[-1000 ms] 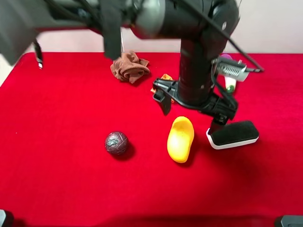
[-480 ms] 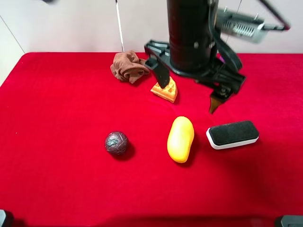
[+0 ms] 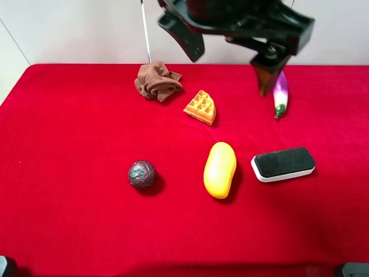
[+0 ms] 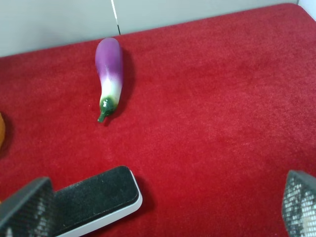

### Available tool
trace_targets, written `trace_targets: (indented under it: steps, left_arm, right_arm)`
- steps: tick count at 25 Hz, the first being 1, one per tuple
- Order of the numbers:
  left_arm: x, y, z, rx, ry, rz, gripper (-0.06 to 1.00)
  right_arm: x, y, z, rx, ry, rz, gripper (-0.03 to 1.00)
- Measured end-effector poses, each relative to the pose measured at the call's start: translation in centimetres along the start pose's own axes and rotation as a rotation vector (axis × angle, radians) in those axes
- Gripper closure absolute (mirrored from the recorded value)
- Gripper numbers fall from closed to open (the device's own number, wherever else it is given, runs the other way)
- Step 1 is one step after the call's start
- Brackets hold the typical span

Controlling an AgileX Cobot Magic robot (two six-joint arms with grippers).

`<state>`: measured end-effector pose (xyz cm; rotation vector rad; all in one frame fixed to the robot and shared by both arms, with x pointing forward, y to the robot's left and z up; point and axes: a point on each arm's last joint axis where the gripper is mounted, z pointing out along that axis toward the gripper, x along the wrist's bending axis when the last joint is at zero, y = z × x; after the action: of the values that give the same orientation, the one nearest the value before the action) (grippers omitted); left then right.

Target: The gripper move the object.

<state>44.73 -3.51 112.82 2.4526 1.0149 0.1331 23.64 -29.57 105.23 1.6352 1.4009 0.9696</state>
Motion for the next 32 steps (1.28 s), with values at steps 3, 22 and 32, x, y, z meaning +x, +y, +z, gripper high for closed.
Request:
trace_targets:
  steps: [3, 22, 32]
  left_arm:
    - [0.5, -1.4, -1.5, -0.002, 0.018, 0.009, -0.05]
    - [4.4, -14.6, -10.8, -0.065, 0.067, 0.083, -0.05]
    - [6.0, -21.2, -12.5, -0.112, 0.062, 0.08, -0.05]
  right_arm:
    - [0.0, 0.0, 0.0, 0.0, 0.0, 0.0, 0.27]
    - [0.0, 0.0, 0.0, 0.0, 0.0, 0.0, 0.27]
    - [0.0, 0.0, 0.0, 0.0, 0.0, 0.0, 0.27]
